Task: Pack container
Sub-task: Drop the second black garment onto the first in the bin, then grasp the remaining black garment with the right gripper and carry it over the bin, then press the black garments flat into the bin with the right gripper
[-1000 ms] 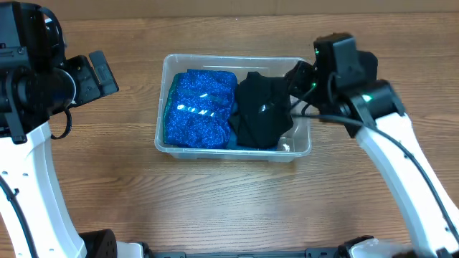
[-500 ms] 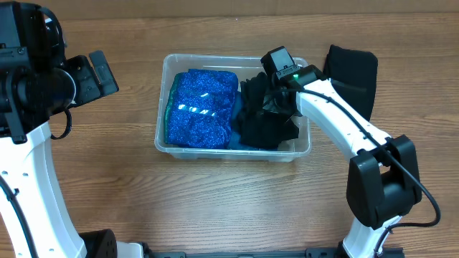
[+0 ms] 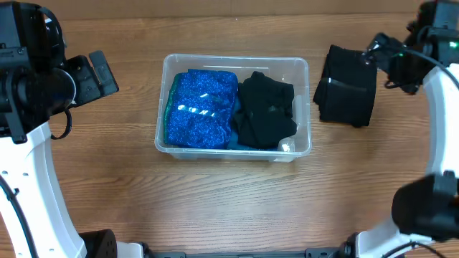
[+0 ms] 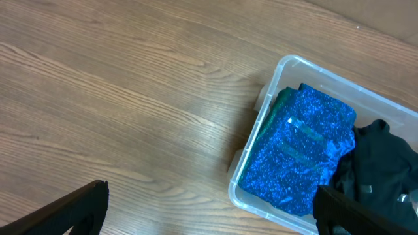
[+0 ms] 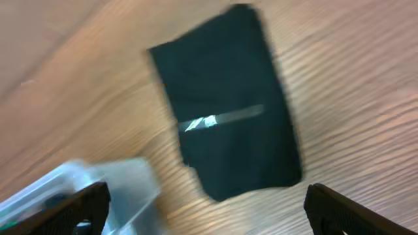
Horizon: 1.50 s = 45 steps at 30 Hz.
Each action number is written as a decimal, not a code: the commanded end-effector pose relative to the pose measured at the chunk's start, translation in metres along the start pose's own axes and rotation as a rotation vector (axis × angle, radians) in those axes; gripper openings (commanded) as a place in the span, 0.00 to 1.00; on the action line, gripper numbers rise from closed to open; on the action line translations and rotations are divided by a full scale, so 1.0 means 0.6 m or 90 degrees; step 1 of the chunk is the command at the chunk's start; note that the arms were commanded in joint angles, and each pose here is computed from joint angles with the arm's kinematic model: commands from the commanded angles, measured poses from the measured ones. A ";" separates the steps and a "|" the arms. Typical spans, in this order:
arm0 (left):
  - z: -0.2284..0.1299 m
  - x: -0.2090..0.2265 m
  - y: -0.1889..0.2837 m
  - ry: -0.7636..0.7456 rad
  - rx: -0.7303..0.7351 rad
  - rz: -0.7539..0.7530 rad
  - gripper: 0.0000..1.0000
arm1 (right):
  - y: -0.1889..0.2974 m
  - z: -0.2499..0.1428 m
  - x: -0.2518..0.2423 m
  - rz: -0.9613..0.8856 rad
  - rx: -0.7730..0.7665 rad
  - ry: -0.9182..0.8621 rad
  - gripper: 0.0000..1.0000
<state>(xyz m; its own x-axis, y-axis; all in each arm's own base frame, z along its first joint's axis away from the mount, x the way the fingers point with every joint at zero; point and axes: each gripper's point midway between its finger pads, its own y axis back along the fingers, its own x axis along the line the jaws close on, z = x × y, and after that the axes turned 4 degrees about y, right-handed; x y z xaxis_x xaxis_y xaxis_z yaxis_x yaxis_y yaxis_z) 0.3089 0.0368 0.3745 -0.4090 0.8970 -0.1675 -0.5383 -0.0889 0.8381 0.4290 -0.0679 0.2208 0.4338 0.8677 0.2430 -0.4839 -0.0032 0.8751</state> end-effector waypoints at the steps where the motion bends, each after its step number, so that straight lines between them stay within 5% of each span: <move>1: 0.001 0.005 -0.001 0.000 -0.002 0.007 1.00 | -0.104 0.014 -0.096 -0.007 0.066 -0.049 1.00; 10: 0.001 0.005 -0.001 0.000 -0.002 0.007 1.00 | -0.327 -0.033 -0.126 0.051 0.170 -0.074 0.97; 16: 0.002 0.005 -0.001 0.000 -0.002 0.007 1.00 | -0.331 -0.083 -0.096 0.113 0.256 -0.104 0.07; 17: 0.002 0.005 -0.001 0.000 -0.002 0.007 1.00 | -0.317 -0.088 -0.095 0.110 0.268 -0.108 0.04; 20: 0.002 0.005 -0.001 0.000 -0.002 0.007 1.00 | -0.194 -0.053 -0.054 0.130 0.213 -0.061 0.04; 23: 0.002 0.005 -0.001 0.000 -0.002 0.007 1.00 | 0.060 -0.036 0.062 0.215 0.058 0.059 0.04; 26: 0.002 0.005 -0.001 0.000 -0.002 0.007 1.00 | 0.234 -0.093 0.156 0.299 -0.040 0.145 0.04; 29: 0.001 0.005 -0.001 0.000 -0.002 0.007 1.00 | 0.329 -0.169 0.251 0.399 -0.035 0.113 0.04; 33: 0.001 0.005 -0.001 0.000 -0.002 0.007 1.00 | 0.283 -0.209 0.340 0.414 0.055 0.014 0.04; 40: 0.002 0.005 -0.001 0.000 -0.002 0.007 1.00 | 0.016 -0.293 0.356 0.202 0.231 -0.016 0.04; 41: 0.002 0.005 -0.001 0.000 -0.002 0.007 1.00 | -0.023 -0.296 0.329 0.138 0.223 -0.010 0.13; 42: 0.002 0.005 -0.001 0.000 -0.002 0.007 1.00 | -0.043 -0.289 0.300 0.081 0.199 0.009 0.44; 43: 0.002 0.005 -0.001 0.000 -0.002 0.007 1.00 | -0.052 -0.270 0.263 0.012 0.153 0.040 0.60; 45: 0.001 0.005 -0.001 0.000 -0.002 0.007 1.00 | -0.008 -0.209 0.178 -0.146 0.039 0.109 0.62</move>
<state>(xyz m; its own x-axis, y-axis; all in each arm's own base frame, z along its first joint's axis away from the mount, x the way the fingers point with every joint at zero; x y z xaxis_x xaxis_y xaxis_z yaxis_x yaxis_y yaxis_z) 0.3090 0.0368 0.3745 -0.4090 0.8970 -0.1677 -0.5386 -0.0889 0.8379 0.3741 0.1508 0.1522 0.3854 0.8986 0.2095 -0.2120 -0.1348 0.9679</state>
